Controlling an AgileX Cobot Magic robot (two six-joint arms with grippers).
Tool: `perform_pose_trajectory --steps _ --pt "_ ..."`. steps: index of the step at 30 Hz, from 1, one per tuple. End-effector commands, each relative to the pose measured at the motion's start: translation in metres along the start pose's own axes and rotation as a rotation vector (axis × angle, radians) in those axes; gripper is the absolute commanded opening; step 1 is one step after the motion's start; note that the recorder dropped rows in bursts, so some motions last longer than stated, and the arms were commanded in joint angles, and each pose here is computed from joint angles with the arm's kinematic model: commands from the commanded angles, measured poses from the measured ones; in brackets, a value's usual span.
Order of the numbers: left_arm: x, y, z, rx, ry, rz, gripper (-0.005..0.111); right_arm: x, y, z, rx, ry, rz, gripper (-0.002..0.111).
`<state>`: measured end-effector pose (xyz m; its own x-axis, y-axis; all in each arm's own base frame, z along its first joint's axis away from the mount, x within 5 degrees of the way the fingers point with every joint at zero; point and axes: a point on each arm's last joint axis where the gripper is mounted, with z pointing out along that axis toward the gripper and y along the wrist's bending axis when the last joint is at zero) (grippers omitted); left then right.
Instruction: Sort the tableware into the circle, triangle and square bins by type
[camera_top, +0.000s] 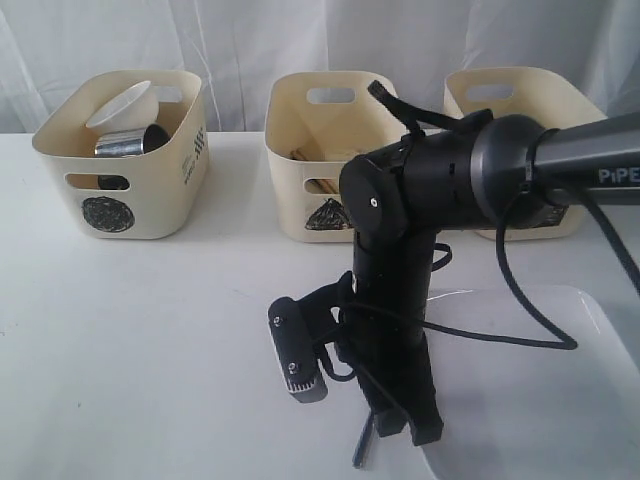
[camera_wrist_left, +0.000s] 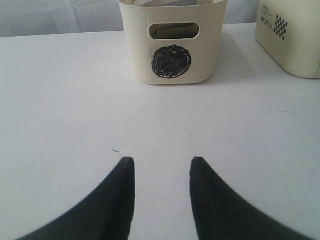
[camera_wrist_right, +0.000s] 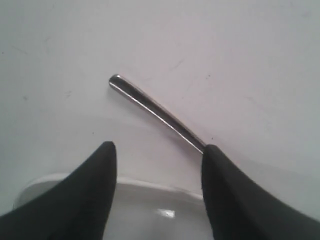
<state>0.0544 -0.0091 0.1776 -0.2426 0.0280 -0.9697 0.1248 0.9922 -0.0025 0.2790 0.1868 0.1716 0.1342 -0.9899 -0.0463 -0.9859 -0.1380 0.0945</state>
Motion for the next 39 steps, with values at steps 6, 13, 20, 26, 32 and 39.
perform_pose_trajectory --steps 6,13,20,26,32,39 --pt "0.001 0.000 0.000 0.004 0.002 -0.007 0.042 -0.002 -0.003 0.008 0.008 -0.006 -0.098 0.050" --pt "0.001 0.000 0.000 0.004 0.002 -0.007 0.042 -0.002 -0.006 0.018 -0.008 0.001 -0.112 0.050" --pt "0.001 0.000 0.000 0.004 0.002 -0.007 0.042 -0.002 -0.008 0.023 -0.011 0.003 -0.111 0.050" --pt "0.001 0.000 0.000 0.004 0.002 -0.007 0.042 -0.007 -0.012 0.030 0.001 -0.045 -0.079 0.050" --pt "0.001 0.000 0.000 0.004 0.002 -0.007 0.042 -0.009 -0.014 0.040 -0.011 -0.050 -0.068 0.050" --pt "0.001 0.000 0.000 0.004 0.002 -0.007 0.042 -0.011 -0.018 0.043 0.029 -0.064 -0.067 0.050"
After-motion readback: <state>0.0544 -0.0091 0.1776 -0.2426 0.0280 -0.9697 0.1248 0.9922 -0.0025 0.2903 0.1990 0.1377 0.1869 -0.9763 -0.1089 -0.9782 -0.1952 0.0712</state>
